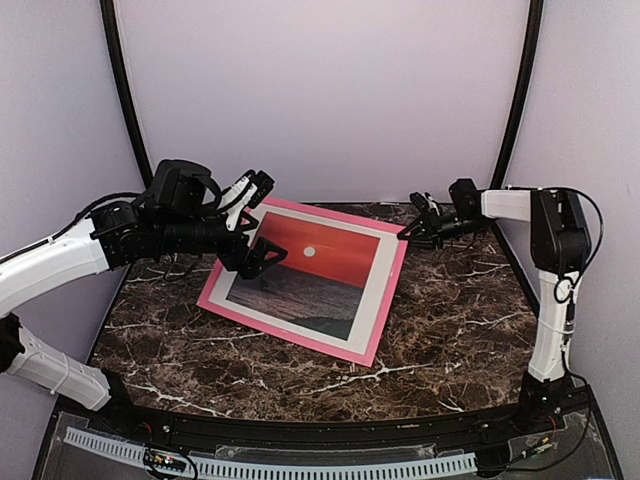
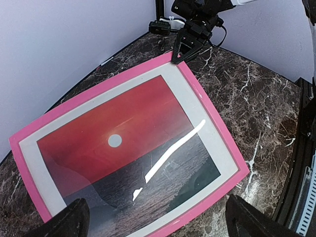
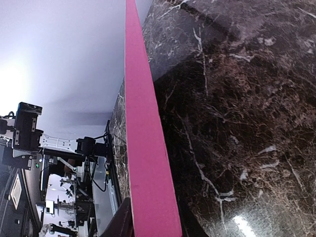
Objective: Put the photo into the frame
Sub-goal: Place the photo frame at the center of the board, then adjust the photo frame at the center of the board.
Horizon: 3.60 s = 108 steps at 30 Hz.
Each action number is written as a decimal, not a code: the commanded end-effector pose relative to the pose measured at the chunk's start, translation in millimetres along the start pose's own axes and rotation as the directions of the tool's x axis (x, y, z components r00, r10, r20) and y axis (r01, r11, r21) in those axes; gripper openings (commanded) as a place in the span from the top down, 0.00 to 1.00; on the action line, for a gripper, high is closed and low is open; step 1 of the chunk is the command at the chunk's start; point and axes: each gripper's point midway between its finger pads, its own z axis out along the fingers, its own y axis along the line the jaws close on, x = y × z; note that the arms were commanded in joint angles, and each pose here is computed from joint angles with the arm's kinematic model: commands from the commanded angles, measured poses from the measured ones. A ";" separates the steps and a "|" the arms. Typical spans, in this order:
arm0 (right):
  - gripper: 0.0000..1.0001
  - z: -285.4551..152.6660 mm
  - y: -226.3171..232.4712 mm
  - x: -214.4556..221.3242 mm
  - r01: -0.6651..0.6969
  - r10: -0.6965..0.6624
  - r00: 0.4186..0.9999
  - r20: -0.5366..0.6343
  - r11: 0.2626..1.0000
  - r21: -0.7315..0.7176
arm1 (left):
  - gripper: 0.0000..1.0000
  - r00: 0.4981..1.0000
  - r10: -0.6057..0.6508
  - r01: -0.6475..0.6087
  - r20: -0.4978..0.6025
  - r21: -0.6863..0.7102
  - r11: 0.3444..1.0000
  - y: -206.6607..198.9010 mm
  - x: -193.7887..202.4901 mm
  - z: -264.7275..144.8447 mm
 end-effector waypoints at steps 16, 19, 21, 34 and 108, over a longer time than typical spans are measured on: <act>0.61 -4.1 -101.7 13.6 -0.133 0.127 0.990 0.054 0.981 0.138 | 0.01 0.997 -0.077 0.074 -0.031 -0.081 0.994 14.3 27.6 10.9; 0.57 -9.7 -108.6 12.4 -0.154 0.143 0.987 0.075 0.972 0.177 | 0.01 0.992 -0.115 0.109 -0.046 -0.118 0.987 19.9 36.5 17.4; 0.54 -14.6 -112.3 11.2 -0.165 0.149 0.985 0.090 0.963 0.212 | 0.01 0.989 -0.135 0.125 -0.063 -0.140 0.982 23.2 43.3 23.7; 0.42 -58.5 -124.9 17.0 -0.188 0.123 0.981 0.153 0.815 0.548 | 0.01 0.951 -0.299 0.265 -0.085 -0.281 0.922 75.8 72.5 47.2; 0.30 9.0 -113.5 20.9 -0.104 0.004 0.990 0.139 0.684 0.722 | 0.13 0.549 -0.816 0.799 -0.181 -0.171 0.576 53.6 246.0 52.0</act>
